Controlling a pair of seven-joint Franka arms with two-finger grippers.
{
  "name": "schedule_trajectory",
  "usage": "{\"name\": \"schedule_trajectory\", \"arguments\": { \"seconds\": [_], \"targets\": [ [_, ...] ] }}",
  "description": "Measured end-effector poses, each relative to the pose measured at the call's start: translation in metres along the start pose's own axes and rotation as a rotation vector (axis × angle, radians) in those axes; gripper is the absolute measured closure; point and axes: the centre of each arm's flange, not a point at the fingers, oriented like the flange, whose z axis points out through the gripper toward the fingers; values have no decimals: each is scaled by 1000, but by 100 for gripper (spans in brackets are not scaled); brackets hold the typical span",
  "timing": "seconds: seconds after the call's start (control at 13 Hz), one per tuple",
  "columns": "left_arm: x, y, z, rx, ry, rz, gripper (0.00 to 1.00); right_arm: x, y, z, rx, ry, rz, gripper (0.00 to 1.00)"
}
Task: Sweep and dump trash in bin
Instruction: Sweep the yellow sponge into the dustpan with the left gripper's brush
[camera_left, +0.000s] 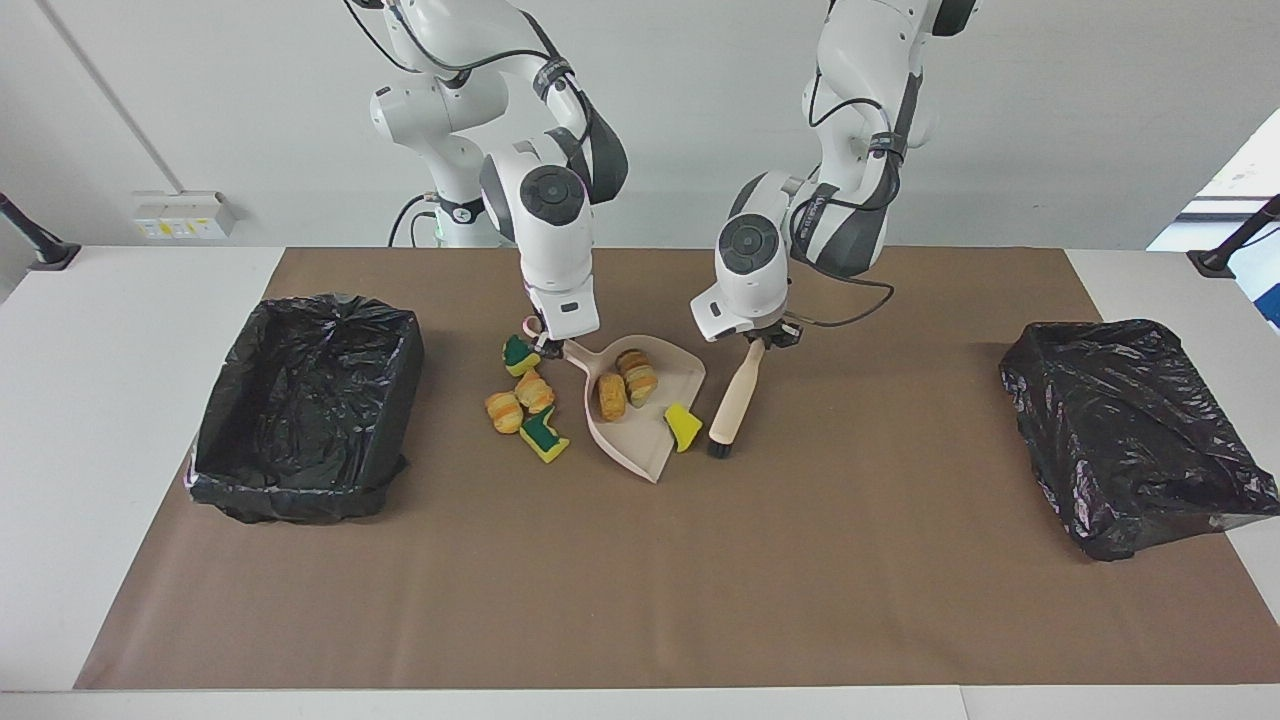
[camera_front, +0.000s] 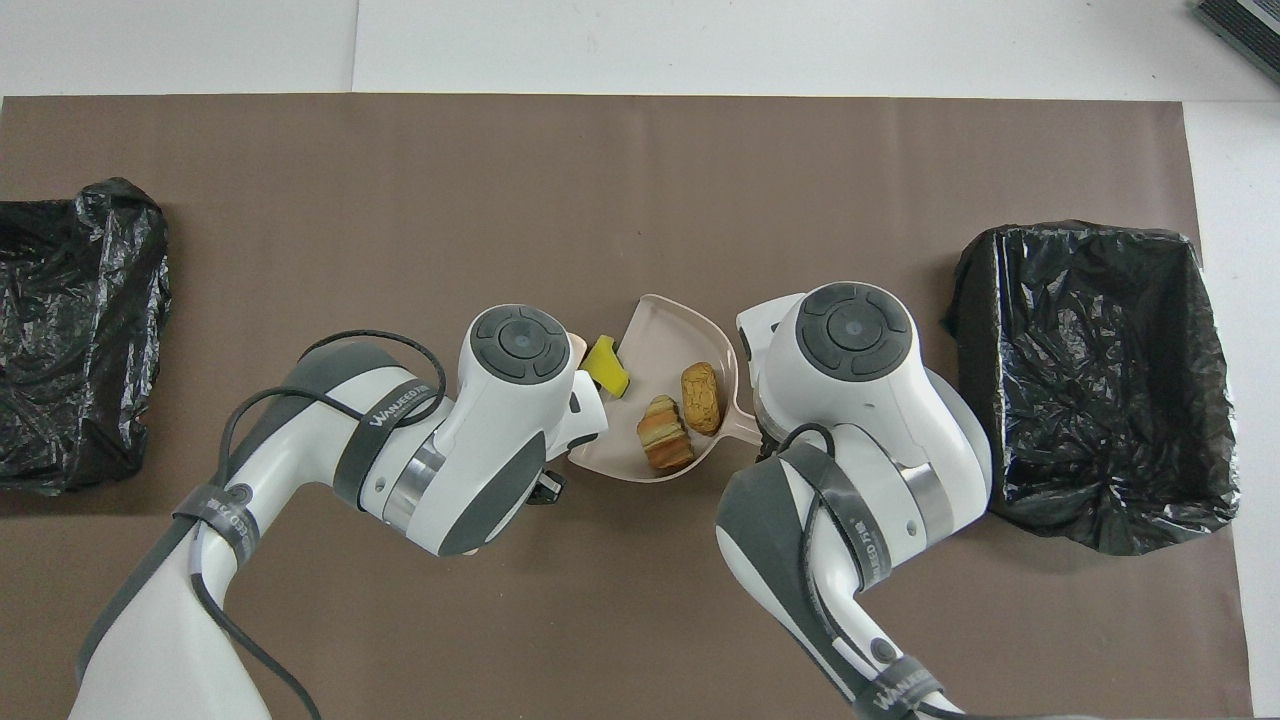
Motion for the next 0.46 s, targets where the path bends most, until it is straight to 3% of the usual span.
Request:
{"name": "schedule_trajectory", "arguments": {
  "seconds": [0.23, 0.46],
  "targets": [
    [-4, 33, -15, -28, 46, 33, 74, -1, 0, 0, 0, 0, 0, 67],
    [-1, 34, -30, -40, 77, 28, 74, -1, 0, 0, 0, 0, 1, 67]
  ]
}}
